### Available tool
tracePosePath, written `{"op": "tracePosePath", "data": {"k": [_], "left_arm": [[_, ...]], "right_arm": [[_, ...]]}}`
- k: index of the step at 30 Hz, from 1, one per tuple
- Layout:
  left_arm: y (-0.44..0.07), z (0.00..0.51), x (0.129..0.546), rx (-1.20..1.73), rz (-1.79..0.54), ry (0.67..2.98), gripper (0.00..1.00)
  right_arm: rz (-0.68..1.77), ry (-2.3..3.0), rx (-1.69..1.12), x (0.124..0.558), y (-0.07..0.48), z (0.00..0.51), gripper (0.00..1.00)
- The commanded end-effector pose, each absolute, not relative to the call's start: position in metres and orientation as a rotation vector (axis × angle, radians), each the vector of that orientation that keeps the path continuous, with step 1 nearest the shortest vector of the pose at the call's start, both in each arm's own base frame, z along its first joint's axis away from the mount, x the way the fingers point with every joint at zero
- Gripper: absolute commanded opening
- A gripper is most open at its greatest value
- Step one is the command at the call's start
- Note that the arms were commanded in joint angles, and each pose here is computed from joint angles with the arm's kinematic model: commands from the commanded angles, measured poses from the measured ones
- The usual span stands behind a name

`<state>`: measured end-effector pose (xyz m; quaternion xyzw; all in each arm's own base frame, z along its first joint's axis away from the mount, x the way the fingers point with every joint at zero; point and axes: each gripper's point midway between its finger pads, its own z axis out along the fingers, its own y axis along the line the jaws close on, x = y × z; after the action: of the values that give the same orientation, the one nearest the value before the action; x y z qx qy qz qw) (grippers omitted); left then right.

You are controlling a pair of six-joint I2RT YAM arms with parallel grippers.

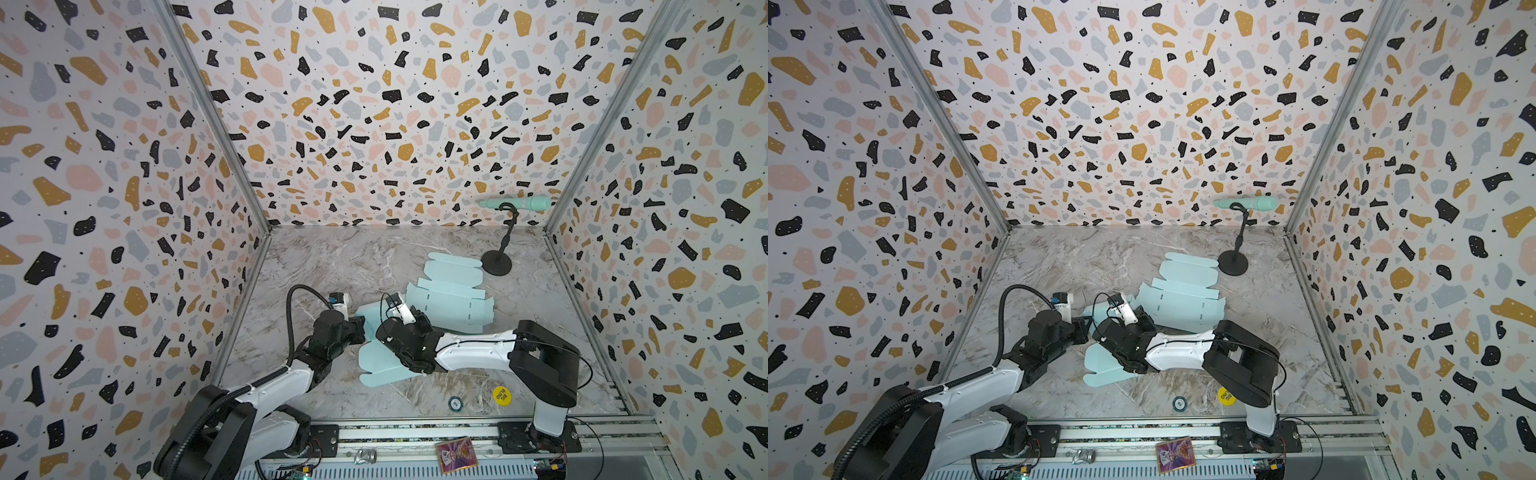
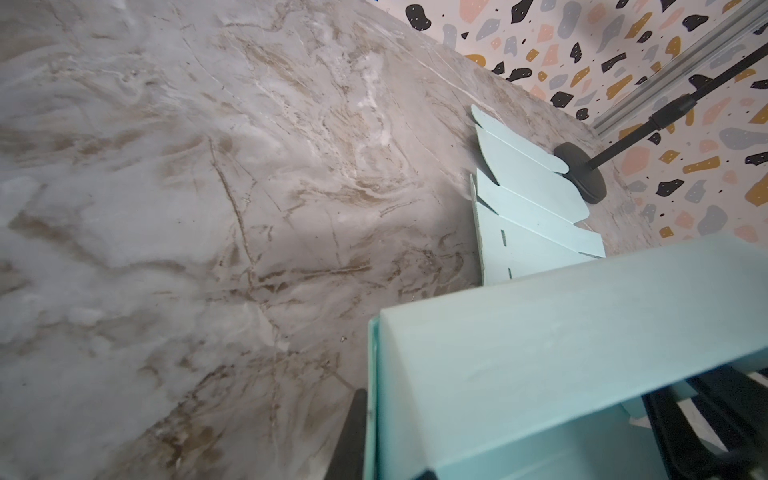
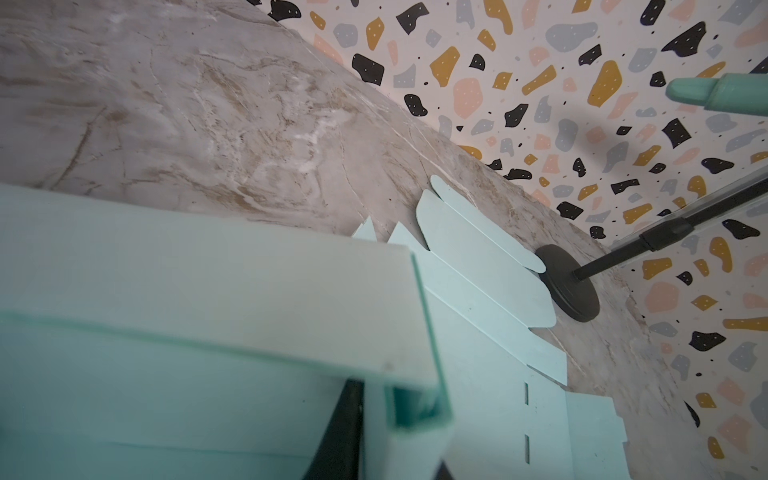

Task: Fold the paper box

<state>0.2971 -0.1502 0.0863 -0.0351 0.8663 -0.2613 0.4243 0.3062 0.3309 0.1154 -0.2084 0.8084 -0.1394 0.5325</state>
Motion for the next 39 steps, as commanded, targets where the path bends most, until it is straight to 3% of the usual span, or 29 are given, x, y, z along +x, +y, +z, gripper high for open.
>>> {"op": "tracePosePath", "data": {"k": [1,4,8,28,35,37,39], "left_arm": [[-0.163,0.112,0.303,-0.031,-0.731,2.069,0.0],[-0.164,0.112,0.303,-0.028,-0.735,2.068,0.0],[-0.164,0.112,0.303,-0.028,-0.736,2.069,0.0],[-0.158,0.1,0.304,-0.031,-0.684,2.085,0.0],[-0.152,0.092,0.307,0.038,-0.58,2.101,0.0],[-0.154,0.091,0.307,0.079,-0.556,2.105,0.0],[-0.159,0.092,0.305,0.138,-0.52,2.108,0.0]], "right_arm": [[-0.46,1.922,-0.521,0.312,0.315,0.109,0.13],[-0.469,1.91,-0.521,0.314,0.316,0.108,0.08],[-0.481,1.902,-0.511,0.319,0.318,0.109,0.09],[-0.007,1.939,-0.374,0.28,0.321,0.187,0.41],[0.174,1.894,-0.475,0.241,0.33,0.223,0.5],[0.219,1.853,-0.56,0.237,0.332,0.235,0.66],[0.302,1.838,-0.651,0.244,0.329,0.241,0.67]]}}
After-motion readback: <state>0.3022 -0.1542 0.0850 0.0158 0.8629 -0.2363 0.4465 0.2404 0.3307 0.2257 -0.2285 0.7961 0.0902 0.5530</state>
